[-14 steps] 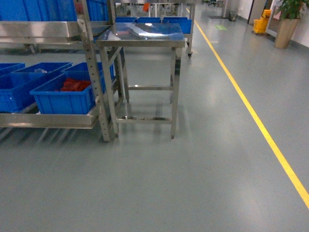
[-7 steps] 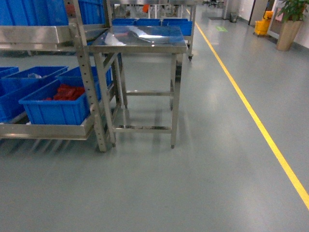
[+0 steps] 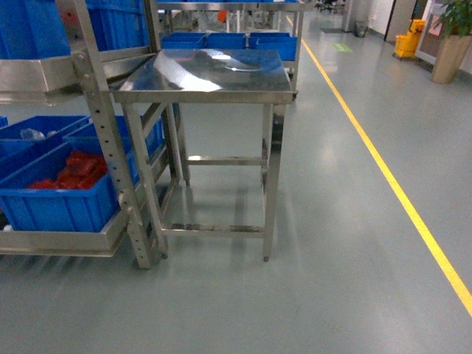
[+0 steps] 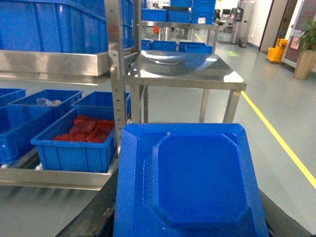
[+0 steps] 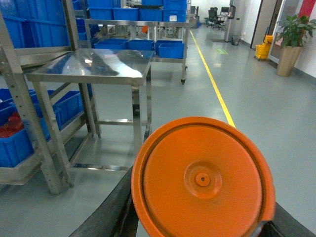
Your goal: Sort blue parts and orange caps into right shelf containers
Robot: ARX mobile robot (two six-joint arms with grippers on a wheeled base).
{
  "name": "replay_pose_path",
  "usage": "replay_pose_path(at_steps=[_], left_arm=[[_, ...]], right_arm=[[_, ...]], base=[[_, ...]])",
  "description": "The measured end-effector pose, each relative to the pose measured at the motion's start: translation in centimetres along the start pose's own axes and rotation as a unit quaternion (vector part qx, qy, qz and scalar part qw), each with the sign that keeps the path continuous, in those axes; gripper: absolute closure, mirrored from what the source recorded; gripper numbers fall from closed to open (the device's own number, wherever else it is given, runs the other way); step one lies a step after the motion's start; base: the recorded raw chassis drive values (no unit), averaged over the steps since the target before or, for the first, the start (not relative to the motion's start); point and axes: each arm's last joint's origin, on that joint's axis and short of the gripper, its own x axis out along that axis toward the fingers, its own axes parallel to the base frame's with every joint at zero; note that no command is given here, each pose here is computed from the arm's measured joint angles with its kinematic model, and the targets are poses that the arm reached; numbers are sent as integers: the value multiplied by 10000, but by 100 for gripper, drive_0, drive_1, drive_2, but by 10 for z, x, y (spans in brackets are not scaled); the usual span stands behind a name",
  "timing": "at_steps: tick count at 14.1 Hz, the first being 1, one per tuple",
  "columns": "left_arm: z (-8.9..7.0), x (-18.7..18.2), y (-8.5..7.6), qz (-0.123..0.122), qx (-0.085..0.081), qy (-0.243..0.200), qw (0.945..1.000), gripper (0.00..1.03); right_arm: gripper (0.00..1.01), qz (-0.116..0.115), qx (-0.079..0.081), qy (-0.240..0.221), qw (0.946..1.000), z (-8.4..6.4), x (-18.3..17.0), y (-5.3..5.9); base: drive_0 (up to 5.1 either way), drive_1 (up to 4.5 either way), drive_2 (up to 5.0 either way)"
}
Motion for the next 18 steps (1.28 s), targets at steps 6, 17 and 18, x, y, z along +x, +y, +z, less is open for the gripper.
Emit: replay_pose_path(at_steps=[6,17,18], left_arm=[[0,0,0,-2,0,-2,10000,59],[0,0,0,6,0,17,10000,59],[0,0,0,-4,0,-21,10000,59]], right_arm=[[57,-2,0,-4,10000,0,0,0],[57,0,0,0,10000,0,0,0],[57,-6,0,-4,10000,0,0,0]], base=[[0,431,-430],[-38,290,-237],[-483,254,254]])
